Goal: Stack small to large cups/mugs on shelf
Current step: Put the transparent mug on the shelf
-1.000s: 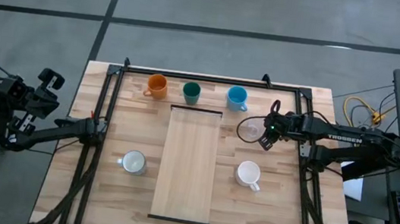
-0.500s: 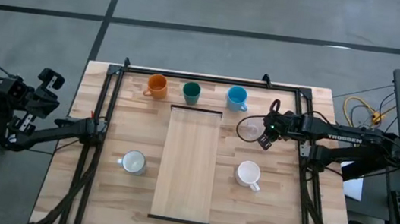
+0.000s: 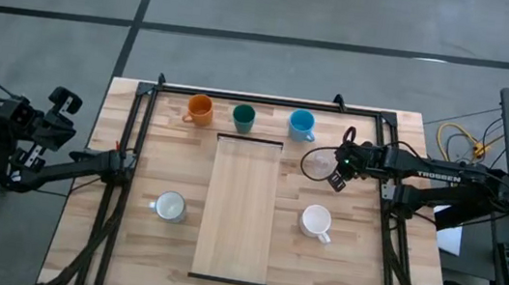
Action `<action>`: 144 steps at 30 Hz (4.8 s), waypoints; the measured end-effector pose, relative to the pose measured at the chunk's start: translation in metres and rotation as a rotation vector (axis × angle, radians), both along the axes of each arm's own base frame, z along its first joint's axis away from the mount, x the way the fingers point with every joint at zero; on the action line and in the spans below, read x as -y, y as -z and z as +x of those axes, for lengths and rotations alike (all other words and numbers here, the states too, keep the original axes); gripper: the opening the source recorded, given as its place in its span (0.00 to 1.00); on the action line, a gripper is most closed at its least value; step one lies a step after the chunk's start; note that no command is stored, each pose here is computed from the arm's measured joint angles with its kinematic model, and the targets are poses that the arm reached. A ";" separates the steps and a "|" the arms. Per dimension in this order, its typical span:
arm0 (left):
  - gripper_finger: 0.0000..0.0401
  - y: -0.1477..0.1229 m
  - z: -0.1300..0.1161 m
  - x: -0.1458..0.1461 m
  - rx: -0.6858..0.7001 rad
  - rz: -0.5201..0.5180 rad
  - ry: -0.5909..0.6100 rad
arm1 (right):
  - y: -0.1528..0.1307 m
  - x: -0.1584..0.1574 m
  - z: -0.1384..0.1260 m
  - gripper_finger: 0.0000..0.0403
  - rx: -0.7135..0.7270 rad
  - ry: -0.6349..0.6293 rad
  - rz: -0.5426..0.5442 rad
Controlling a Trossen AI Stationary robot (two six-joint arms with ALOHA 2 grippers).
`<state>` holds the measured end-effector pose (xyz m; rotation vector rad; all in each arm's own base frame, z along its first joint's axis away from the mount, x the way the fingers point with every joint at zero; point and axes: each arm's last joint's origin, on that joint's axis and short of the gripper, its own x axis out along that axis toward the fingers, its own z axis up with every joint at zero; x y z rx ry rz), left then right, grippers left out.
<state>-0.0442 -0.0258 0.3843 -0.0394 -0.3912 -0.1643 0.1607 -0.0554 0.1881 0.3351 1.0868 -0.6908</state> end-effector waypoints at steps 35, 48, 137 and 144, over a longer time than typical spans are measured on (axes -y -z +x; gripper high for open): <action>0.01 0.000 0.000 0.000 -0.001 0.001 0.002 | -0.030 0.002 0.000 0.07 -0.048 0.022 -0.057; 0.01 0.000 0.000 0.000 -0.001 -0.001 -0.001 | -0.095 0.003 -0.009 0.07 -0.109 0.042 -0.170; 0.01 0.003 0.003 -0.001 -0.022 -0.014 0.006 | -0.188 0.017 0.191 0.07 0.125 -0.844 0.096; 0.01 0.003 0.003 -0.001 -0.022 -0.014 0.005 | -0.173 0.018 0.196 0.07 0.111 -0.850 0.097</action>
